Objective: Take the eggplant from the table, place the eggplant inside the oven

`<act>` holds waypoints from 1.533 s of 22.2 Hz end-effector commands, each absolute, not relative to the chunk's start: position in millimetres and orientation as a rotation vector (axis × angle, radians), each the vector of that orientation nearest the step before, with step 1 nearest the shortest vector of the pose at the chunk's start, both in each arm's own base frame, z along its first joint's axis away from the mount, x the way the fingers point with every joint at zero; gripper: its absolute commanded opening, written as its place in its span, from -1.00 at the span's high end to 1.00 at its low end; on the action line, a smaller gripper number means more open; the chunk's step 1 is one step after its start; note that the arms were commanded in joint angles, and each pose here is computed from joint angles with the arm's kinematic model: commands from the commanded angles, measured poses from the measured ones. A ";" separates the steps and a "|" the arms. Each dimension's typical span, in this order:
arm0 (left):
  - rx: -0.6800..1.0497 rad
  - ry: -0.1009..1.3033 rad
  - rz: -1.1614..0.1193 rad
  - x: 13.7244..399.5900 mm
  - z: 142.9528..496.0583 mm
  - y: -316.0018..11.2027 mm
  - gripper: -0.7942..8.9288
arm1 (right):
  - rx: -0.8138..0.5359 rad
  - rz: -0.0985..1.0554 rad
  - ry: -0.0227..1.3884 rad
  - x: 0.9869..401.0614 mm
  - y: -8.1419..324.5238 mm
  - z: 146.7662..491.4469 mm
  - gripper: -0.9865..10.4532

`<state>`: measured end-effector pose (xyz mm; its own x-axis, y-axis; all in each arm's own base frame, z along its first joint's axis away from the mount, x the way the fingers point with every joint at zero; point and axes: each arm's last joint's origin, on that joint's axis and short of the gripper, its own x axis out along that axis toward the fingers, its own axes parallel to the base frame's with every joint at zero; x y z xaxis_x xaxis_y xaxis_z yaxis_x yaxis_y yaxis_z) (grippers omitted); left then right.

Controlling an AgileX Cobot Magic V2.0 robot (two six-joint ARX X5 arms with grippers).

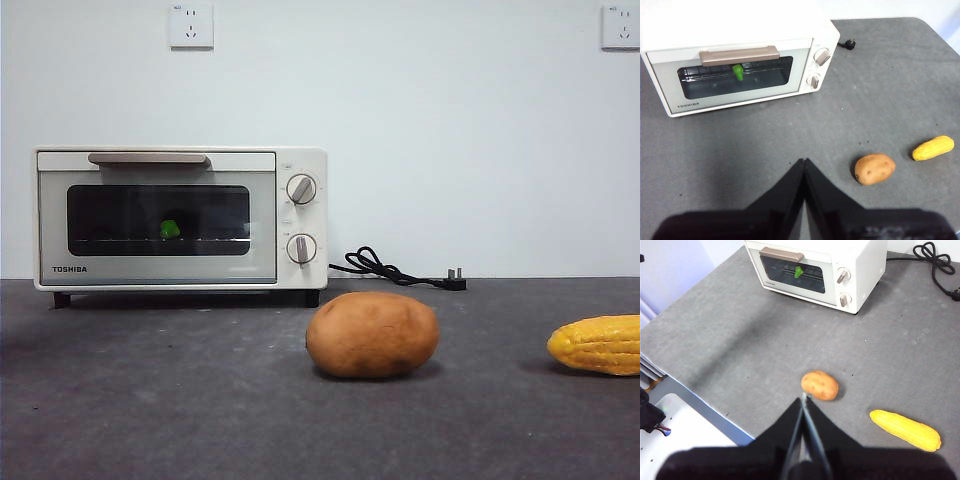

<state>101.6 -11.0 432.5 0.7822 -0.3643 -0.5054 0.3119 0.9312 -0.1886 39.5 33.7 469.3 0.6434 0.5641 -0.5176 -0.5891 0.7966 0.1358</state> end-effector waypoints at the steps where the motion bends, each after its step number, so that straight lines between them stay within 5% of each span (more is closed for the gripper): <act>1: -0.085 0.558 -0.369 100.5 433.0 -11.2 0.85 | -0.058 0.649 0.602 39.8 33.8 465.6 0.83; 20: -0.144 0.535 -0.422 101.6 435.9 -13.0 0.85 | -0.058 0.649 0.602 39.8 33.8 465.6 0.83; 27: 0.047 0.322 -0.429 104.1 451.3 -11.8 0.84 | -0.058 0.649 0.602 39.8 33.8 465.6 0.83; 34: 0.356 -0.075 -0.375 76.3 482.5 -10.2 0.84 | -0.058 0.649 0.602 39.8 33.8 465.6 0.83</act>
<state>82.4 -10.6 478.7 0.9255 -0.3769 -0.0368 0.3742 0.8952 0.2421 39.5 33.7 469.3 0.6434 0.5641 -0.5176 -0.5891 0.7966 0.1358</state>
